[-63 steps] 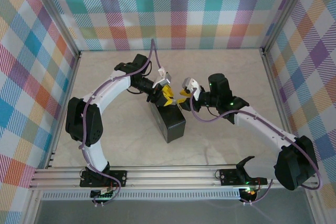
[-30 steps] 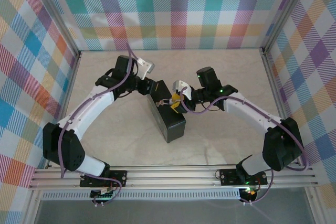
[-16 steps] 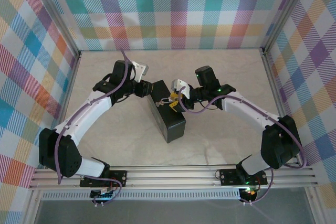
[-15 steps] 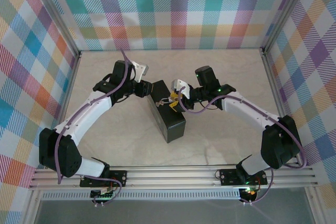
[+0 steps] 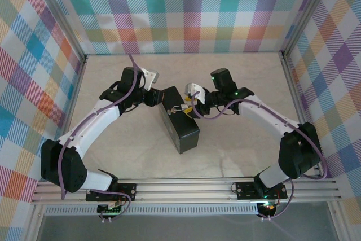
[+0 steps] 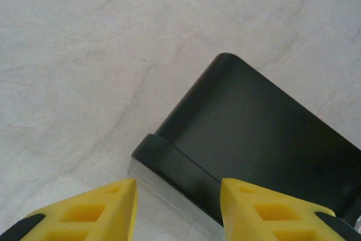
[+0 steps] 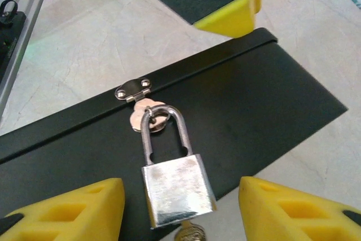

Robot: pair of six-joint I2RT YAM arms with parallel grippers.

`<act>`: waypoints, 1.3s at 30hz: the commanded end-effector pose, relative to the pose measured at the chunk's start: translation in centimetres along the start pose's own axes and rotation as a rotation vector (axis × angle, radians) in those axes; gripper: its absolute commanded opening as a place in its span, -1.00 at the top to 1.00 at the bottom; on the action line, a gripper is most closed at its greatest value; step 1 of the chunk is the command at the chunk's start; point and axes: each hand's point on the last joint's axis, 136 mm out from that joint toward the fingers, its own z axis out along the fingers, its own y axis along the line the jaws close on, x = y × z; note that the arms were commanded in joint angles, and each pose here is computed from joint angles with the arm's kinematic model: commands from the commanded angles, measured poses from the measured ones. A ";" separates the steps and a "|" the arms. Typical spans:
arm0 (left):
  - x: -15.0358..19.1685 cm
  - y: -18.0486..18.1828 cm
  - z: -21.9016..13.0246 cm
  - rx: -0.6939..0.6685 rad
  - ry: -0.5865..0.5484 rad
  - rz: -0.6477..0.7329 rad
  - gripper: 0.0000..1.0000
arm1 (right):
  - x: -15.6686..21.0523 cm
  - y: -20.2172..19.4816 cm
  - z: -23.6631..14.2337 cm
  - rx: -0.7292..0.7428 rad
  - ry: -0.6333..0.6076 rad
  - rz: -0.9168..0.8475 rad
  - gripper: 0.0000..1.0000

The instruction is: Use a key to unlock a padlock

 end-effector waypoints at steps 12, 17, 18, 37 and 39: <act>0.2 0.2 -0.3 -0.009 -0.007 -0.021 0.18 | -0.2 0.8 0.8 -0.155 -0.009 -0.007 -0.11; 0.2 0.3 -0.2 -0.010 -0.004 -0.014 0.18 | 0.0 1.3 1.0 -0.205 0.000 0.033 0.07; 0.3 0.3 -0.2 -0.009 -0.002 -0.013 0.18 | 0.0 1.4 1.0 -0.211 -0.002 0.042 0.12; 0.0 -0.4 0.9 0.042 -0.007 0.000 0.20 | -4.3 2.2 -1.9 -0.311 -0.075 0.598 0.75; -0.1 -0.5 0.9 0.046 -0.010 -0.004 0.21 | -4.5 1.8 -1.9 -0.320 -0.092 0.722 0.77</act>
